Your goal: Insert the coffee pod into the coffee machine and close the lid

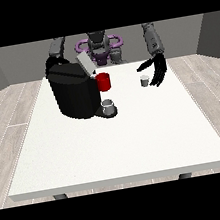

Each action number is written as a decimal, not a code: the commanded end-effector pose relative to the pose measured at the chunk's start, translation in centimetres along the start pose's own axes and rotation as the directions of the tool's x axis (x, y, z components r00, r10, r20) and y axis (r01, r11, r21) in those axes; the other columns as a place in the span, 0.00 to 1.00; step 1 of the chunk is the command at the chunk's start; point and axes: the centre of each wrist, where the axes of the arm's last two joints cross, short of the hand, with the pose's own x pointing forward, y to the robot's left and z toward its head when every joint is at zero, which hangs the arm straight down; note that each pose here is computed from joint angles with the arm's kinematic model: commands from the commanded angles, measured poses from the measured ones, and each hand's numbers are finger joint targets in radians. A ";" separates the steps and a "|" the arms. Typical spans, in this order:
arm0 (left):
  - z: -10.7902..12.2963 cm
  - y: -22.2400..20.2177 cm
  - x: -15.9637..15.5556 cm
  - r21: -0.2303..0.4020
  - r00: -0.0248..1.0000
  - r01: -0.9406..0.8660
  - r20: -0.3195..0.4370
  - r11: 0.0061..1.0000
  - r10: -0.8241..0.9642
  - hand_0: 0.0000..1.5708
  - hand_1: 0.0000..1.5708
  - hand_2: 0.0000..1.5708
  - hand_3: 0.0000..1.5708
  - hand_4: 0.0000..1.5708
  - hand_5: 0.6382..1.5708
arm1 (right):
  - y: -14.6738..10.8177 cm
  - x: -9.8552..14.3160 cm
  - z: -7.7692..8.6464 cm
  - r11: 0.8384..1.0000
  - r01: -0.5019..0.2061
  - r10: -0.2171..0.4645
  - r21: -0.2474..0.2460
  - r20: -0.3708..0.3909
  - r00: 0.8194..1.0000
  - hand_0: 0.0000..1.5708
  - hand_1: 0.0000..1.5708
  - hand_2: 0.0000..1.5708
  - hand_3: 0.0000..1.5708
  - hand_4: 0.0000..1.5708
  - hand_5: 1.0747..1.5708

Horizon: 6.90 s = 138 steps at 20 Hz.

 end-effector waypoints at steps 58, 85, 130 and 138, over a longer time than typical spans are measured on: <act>-6.7 9.4 22.5 0.202 0.893 0.256 0.326 0.945 -0.312 0.81 0.81 0.83 0.79 0.33 1.00 | 2.6 1.3 -2.6 0.994 0.031 -0.036 0.101 0.047 0.998 0.00 0.00 0.00 0.00 0.31 1.00; -6.7 11.0 25.8 0.250 0.845 0.308 0.372 0.918 -0.384 0.80 0.80 0.82 0.77 0.32 1.00 | 1.2 4.9 -3.7 0.996 0.065 -0.072 0.058 0.117 0.990 0.00 0.00 0.00 0.00 0.33 1.00; -7.2 9.6 25.2 0.187 0.777 0.475 0.370 0.860 -0.510 0.00 0.00 0.00 0.00 0.00 1.00 | 2.2 3.7 -3.2 0.998 0.065 -0.065 0.002 0.120 0.991 0.00 0.00 0.00 0.00 0.27 1.00; -7.4 8.7 25.0 0.161 0.797 0.472 0.344 0.867 -0.497 0.00 0.00 0.00 0.00 0.00 1.00 | 0.2 0.3 -1.4 0.998 0.061 -0.061 0.008 0.061 0.996 0.00 0.00 0.00 0.00 0.25 1.00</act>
